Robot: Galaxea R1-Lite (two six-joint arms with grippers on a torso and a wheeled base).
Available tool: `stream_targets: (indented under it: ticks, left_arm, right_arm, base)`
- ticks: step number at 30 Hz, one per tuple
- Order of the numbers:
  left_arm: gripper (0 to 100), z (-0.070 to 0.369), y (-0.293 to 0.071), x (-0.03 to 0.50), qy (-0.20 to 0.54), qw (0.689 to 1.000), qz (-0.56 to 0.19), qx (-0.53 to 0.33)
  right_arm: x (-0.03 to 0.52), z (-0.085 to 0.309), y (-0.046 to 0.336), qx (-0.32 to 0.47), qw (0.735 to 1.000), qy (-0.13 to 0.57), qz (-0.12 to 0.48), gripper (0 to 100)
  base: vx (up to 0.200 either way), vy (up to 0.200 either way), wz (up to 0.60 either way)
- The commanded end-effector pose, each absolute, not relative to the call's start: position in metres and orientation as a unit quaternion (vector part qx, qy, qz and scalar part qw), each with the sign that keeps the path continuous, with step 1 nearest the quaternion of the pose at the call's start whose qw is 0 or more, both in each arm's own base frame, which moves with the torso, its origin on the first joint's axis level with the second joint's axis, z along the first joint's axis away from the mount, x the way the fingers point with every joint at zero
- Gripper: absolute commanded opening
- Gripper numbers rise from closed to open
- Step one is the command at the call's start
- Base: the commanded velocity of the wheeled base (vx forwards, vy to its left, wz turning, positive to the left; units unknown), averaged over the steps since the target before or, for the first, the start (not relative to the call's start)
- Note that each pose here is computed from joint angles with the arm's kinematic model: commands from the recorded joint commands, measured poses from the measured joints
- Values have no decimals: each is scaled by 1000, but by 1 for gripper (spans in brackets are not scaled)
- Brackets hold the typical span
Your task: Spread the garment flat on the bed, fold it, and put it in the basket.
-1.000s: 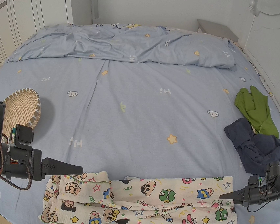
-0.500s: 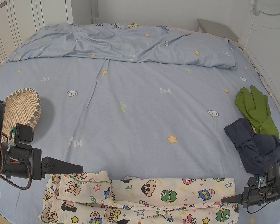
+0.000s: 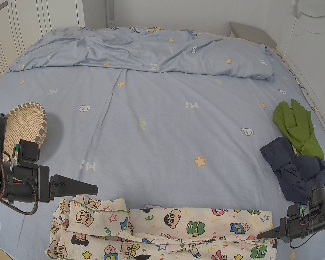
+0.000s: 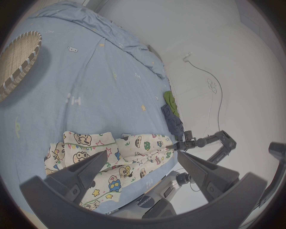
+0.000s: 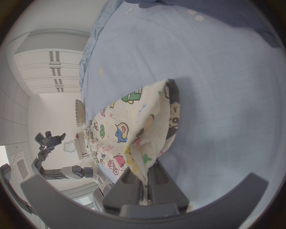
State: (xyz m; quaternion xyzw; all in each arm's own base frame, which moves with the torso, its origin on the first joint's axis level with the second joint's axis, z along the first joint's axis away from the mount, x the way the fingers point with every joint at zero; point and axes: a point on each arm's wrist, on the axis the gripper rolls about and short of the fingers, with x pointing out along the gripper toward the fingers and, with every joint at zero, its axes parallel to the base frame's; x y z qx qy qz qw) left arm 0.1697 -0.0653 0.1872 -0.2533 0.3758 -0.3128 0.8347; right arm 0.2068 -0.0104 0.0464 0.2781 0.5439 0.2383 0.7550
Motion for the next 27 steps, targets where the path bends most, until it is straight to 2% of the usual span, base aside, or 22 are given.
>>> stream_targets:
  ticks: [1,8,15,27]
  left_arm:
    - [100,193,-66,176,367,832,-304,-284]
    - [100,194,-67,175,366,831,-307,-284]
    - [100,194,-67,174,365,831,-311,-280]
    - [100,188,-67,173,367,838,-317,-249]
  right_arm:
    - [202,93,17,216,796,517,230,0]
    - [198,111,42,152,833,498,187,0]
    - [194,122,76,91,858,485,142,0]
    - [197,152,105,36,876,442,186,0]
  base:
    - [0,0,0]
    - [0,0,0]
    - [0,0,0]
    - [0,0,0]
